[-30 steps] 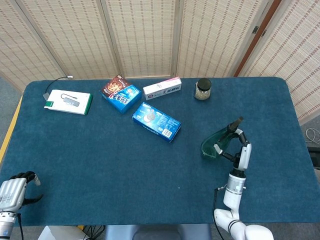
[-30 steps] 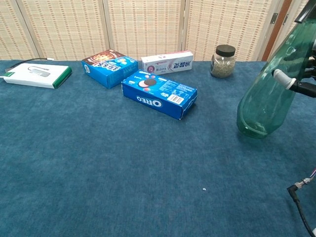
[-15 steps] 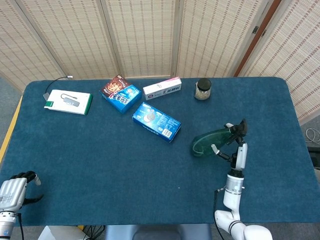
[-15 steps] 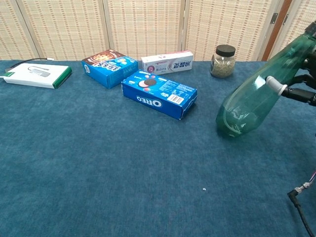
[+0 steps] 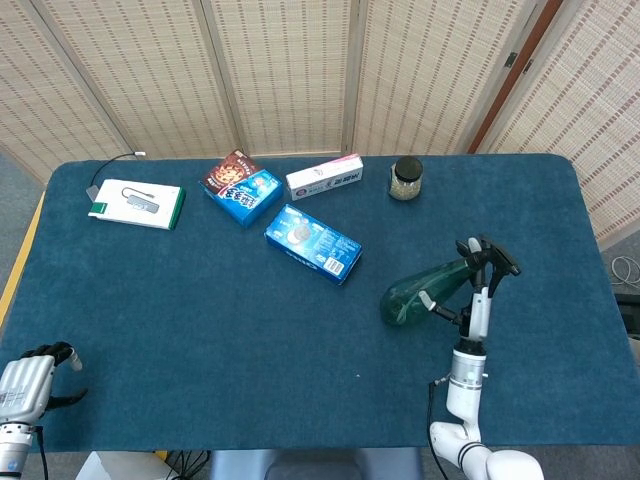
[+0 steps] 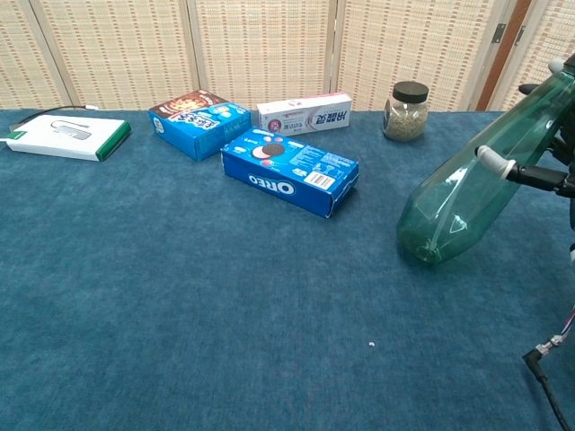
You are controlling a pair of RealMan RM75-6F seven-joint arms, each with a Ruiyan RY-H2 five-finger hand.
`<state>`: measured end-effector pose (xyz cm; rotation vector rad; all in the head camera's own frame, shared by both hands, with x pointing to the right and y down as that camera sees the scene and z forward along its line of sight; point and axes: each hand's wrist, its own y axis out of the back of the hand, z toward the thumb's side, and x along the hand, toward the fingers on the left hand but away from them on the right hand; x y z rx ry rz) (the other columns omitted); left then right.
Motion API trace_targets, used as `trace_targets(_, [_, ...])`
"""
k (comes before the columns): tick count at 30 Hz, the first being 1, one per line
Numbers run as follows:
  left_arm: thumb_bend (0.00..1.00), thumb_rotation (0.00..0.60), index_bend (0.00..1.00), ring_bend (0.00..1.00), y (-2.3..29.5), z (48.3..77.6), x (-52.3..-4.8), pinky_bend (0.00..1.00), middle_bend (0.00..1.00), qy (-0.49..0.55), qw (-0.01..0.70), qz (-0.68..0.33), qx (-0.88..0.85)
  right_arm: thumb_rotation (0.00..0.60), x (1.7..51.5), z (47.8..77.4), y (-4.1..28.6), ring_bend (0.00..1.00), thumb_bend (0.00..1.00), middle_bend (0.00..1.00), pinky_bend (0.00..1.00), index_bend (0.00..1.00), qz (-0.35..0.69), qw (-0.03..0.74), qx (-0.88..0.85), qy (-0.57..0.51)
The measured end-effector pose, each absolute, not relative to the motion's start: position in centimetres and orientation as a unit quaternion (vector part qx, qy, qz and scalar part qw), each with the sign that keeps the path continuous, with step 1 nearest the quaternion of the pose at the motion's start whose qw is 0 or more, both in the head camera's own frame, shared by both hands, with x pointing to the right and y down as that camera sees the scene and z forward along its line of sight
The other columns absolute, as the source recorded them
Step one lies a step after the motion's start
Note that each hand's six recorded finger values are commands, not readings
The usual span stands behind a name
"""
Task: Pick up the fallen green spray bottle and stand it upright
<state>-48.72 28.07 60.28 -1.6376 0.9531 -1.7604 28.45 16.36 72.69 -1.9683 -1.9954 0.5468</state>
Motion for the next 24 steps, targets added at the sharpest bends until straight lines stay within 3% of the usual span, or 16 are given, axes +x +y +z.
trace_targets(24, [0.00,0.600,0.54,0.36,28.3,60.3,-48.8,0.38,0.40,0.357,0.272,-0.655,-0.608,0.600,26.2,69.7,15.2,0.19,0.00,0.24,0.42,0.11,0.122,0.188,-0.716,-0.661])
